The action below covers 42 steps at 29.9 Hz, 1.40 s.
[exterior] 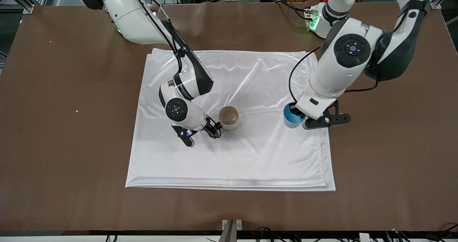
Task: Place blue cup into white mug on cloth
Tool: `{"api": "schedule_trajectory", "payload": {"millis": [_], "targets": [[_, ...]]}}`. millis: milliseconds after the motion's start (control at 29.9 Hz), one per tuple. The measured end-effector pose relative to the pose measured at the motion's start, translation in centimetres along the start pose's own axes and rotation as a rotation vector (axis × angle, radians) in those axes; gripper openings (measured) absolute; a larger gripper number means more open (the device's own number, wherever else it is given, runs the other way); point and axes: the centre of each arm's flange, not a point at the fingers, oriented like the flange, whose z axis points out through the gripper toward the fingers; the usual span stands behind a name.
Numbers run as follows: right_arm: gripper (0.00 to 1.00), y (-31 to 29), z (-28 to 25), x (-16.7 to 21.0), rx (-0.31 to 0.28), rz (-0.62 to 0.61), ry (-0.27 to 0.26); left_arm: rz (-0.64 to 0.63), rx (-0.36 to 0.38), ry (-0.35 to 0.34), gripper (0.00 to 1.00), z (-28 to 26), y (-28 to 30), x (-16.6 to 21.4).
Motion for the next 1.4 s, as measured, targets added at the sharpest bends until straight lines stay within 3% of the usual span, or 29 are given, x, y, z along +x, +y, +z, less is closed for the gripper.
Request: {"api": "schedule_trajectory", "payload": {"millis": [33, 234, 401, 768, 1136, 1403], "targets": [[1.0, 0.3, -0.1, 0.6, -0.017, -0.024, 0.001, -0.007, -0.001, -0.002, 0.04, 0.0, 0.8, -0.5], [1.0, 2.2, -0.4, 3.9, -0.146, -0.177, 0.02, -0.035, 0.002, -0.025, 0.04, 1.1, 6.2, -4.6], [1.0, 3.6, -0.8, 6.9, -0.201, -0.283, -0.001, -0.051, 0.007, -0.049, 0.04, 2.7, 9.6, -7.3], [1.0, 6.1, -3.4, 12.6, -0.215, -0.377, -0.057, -0.101, -0.072, -0.059, 0.04, 6.1, 15.6, -9.9], [1.0, 7.6, -4.5, 15.4, -0.214, -0.46, -0.086, -0.091, -0.075, -0.068, 0.04, 10.2, 19.1, -11.3], [1.0, 10.4, -5.6, 18.2, -0.16, -0.538, -0.064, -0.105, -0.073, -0.064, 0.04, 12.5, 19.0, -10.4]]}}
